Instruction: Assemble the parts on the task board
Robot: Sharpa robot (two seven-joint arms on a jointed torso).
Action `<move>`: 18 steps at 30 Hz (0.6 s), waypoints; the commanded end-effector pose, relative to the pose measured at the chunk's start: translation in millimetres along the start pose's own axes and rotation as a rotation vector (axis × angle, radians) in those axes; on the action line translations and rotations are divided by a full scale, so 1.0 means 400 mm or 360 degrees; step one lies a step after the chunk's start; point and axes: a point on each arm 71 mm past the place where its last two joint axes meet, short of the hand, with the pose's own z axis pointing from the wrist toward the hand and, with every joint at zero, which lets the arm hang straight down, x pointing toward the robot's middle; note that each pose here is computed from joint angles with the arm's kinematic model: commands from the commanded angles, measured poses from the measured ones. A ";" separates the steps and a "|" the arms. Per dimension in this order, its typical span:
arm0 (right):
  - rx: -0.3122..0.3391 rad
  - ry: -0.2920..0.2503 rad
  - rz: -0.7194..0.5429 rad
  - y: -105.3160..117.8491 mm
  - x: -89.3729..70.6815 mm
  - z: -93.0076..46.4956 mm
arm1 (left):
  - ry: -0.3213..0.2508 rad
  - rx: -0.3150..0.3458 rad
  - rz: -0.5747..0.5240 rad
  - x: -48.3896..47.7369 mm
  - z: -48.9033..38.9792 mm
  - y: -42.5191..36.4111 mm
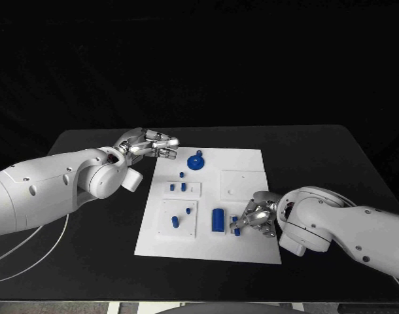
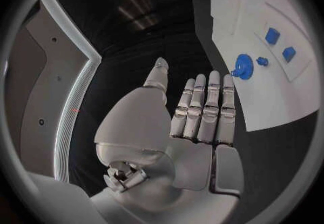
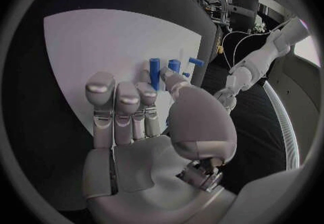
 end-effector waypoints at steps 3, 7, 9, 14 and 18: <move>0.0019 0.0036 -0.0029 0.000 0.007 0.003 | 0.0024 0.0002 -0.0003 0.004 0.000 -0.001; 0.0016 0.0049 -0.0012 0.003 0.008 0.004 | 0.0023 0.0000 -0.0003 0.003 0.000 -0.001; 0.0014 0.0054 -0.0009 0.005 0.009 0.005 | 0.0023 -0.0001 -0.0003 0.003 0.000 0.000; 0.0005 0.0057 -0.0005 0.007 0.010 0.005 | 0.0023 -0.0002 -0.0002 0.002 0.000 0.000; -0.0005 0.0053 -0.0001 0.008 0.009 0.004 | 0.0021 -0.0002 -0.0001 0.001 -0.001 0.000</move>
